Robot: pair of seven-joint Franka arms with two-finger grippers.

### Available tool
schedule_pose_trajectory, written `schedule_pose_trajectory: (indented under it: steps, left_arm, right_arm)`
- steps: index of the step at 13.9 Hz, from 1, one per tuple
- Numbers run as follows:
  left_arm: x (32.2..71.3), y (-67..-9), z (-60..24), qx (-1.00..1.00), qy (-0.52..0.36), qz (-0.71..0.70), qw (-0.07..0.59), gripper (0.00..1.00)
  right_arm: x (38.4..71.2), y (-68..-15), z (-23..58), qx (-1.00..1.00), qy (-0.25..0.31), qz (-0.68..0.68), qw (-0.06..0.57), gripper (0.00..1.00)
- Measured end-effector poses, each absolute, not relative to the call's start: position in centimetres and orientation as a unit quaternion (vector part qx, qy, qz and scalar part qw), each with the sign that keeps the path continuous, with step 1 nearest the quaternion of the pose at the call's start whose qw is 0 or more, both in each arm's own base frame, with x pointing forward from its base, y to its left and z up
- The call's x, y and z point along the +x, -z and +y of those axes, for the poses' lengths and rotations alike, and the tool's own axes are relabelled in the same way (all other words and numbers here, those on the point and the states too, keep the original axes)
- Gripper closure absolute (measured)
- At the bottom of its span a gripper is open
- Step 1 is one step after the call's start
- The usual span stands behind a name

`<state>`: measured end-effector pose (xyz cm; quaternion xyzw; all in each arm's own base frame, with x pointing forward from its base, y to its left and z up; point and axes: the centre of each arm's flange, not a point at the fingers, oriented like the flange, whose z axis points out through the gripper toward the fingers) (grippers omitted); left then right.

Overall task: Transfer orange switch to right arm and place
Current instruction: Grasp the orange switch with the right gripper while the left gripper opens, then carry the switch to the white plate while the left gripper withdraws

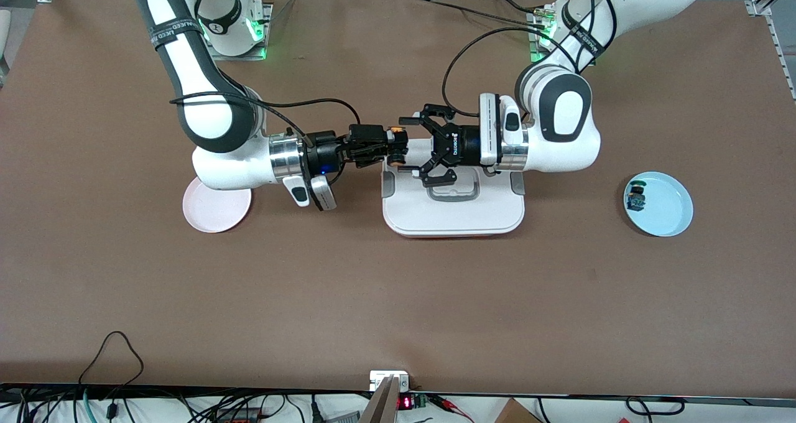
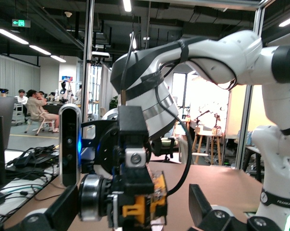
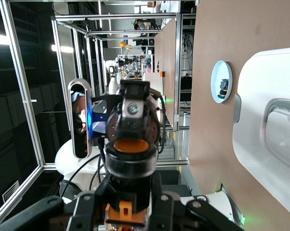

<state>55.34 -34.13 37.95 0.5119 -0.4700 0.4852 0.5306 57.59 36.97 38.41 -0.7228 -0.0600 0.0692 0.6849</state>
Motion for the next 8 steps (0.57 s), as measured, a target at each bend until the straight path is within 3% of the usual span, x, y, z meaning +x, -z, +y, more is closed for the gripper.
schedule_pose_trajectory:
  steps: [4, 8]
  left_arm:
    - [55.9, -38.5, -33.3, 0.51, -0.481, -0.459, 0.546, 0.0]
    - [57.3, -39.8, -30.7, 0.525, -0.422, -0.508, 0.536, 0.0]
  right_arm:
    - [57.9, -38.4, 36.4, -0.726, -0.063, -0.064, 0.682, 0.65]
    - [58.6, -39.2, 34.8, -0.724, -0.056, -0.065, 0.685, 0.65]
